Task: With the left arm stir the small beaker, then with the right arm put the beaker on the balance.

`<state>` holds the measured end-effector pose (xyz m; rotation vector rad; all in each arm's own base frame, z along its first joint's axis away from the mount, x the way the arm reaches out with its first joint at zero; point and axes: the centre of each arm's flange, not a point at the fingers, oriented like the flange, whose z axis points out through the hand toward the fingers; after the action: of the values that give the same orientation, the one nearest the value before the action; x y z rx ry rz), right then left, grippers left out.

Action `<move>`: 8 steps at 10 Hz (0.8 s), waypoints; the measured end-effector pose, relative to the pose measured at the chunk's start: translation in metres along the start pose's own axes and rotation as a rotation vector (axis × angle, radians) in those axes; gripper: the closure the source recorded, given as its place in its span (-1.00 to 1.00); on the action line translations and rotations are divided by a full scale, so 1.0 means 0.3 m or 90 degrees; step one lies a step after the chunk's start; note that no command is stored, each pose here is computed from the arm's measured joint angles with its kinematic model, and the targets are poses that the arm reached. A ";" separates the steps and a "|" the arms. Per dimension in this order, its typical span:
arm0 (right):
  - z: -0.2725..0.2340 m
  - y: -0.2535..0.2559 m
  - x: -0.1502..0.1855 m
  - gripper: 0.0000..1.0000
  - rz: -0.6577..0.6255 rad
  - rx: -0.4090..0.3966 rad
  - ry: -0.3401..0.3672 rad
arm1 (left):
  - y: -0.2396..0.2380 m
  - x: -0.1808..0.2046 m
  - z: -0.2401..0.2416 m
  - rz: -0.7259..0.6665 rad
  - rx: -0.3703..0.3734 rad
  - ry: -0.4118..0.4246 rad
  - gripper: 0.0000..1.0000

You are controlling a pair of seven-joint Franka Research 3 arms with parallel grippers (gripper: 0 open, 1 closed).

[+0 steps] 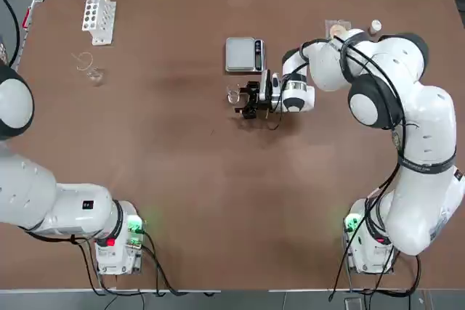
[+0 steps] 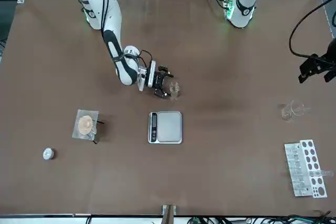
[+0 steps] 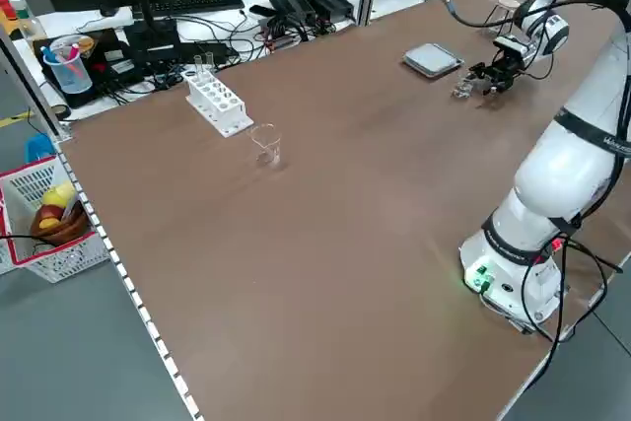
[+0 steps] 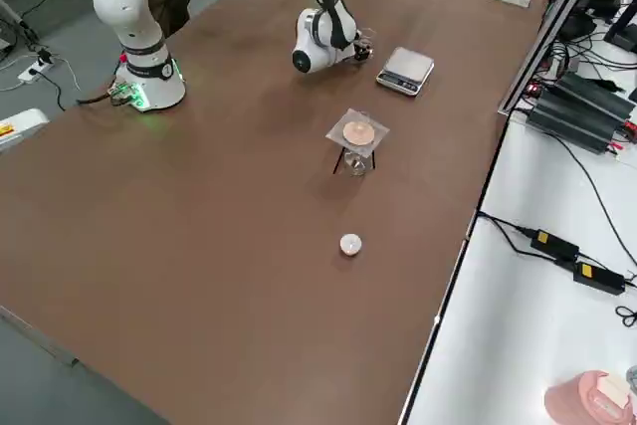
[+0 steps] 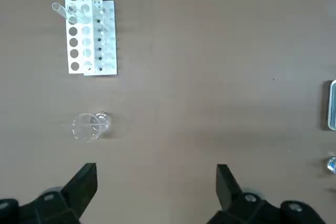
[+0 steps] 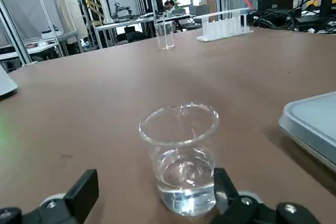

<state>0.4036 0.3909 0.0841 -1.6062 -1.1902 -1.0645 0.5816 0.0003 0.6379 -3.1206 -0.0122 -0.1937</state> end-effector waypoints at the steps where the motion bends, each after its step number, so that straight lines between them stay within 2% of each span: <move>1: 0.004 -0.004 0.001 -0.94 -0.001 0.002 0.001 | -0.001 0.000 0.000 0.000 0.000 0.000 -1.00; 5: 0.019 0.017 0.033 -0.95 0.004 -0.014 0.030 | -0.007 0.000 0.000 -0.002 0.000 0.001 -1.00; 8: 0.022 0.026 0.040 -0.95 0.004 -0.018 0.034 | -0.002 0.001 -0.002 -0.001 0.000 0.002 -1.00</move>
<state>0.4143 0.3987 0.0926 -1.5920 -1.1398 -1.1173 0.5817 0.0009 0.6384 -3.1202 -0.0139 -0.1976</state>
